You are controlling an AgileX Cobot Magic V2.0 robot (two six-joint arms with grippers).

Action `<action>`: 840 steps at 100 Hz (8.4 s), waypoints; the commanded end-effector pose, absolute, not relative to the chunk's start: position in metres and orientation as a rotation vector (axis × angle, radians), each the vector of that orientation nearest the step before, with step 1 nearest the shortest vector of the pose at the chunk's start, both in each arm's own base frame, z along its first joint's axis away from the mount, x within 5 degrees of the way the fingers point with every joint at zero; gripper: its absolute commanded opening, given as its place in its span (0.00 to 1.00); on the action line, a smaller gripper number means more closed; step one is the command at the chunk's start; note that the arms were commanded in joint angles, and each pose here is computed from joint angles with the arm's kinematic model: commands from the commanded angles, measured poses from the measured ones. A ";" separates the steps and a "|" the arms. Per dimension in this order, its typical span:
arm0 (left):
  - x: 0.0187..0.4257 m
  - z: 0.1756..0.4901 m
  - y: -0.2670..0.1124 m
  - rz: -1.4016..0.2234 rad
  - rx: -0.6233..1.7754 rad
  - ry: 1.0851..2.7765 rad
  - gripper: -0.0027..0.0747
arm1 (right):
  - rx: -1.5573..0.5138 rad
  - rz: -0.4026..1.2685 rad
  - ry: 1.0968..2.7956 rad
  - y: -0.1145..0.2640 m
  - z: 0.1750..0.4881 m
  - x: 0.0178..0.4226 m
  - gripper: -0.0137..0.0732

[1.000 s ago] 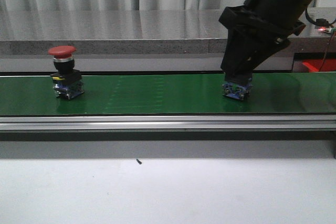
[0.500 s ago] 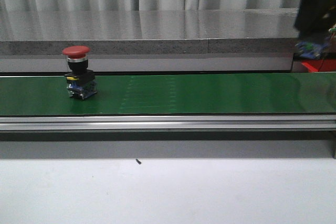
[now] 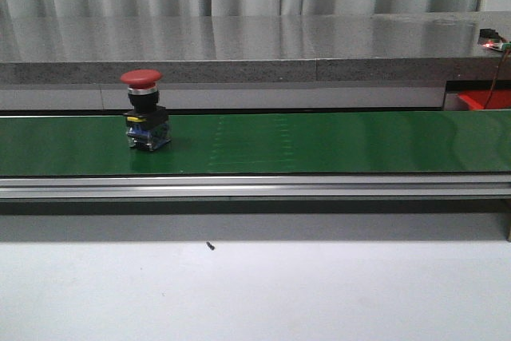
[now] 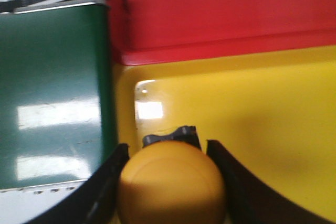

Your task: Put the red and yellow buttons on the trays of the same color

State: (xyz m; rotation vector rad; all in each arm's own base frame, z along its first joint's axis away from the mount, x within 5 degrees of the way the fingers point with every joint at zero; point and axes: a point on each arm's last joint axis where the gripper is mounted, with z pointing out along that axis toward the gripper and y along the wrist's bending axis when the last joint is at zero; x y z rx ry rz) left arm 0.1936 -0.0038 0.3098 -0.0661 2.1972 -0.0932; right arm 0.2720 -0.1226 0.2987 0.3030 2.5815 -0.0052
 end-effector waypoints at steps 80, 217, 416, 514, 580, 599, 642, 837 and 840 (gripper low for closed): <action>0.196 0.327 -0.005 -0.111 -0.079 2.090 0.74 | 0.443 0.055 2.596 -0.137 0.217 0.303 0.49; 0.196 0.327 -0.005 -0.111 -0.079 2.090 0.74 | -0.842 0.207 2.302 0.084 0.299 0.298 0.90; 0.196 0.327 -0.005 -0.111 -0.079 2.093 0.74 | -0.205 0.098 2.399 -0.092 0.332 0.384 0.49; 0.196 0.327 -0.005 -0.111 -0.079 2.093 0.74 | -0.036 0.134 2.514 -0.133 0.240 0.422 0.78; 0.195 0.326 -0.005 -0.111 -0.079 2.097 0.74 | -0.150 0.040 2.290 -0.099 0.370 0.357 0.90; 0.195 0.326 -0.005 -0.111 -0.079 2.097 0.74 | -0.185 0.055 2.194 -0.062 0.388 0.313 0.90; 0.195 0.326 -0.005 -0.111 -0.079 2.097 0.74 | -0.202 0.171 2.082 0.001 0.353 0.195 0.90; 0.342 0.223 0.162 -0.050 -0.839 2.582 0.72 | -0.228 0.248 2.058 0.017 0.330 0.147 0.90; 0.342 0.223 0.162 -0.051 -0.845 2.582 0.71 | -0.228 0.248 2.058 0.017 0.330 0.147 0.90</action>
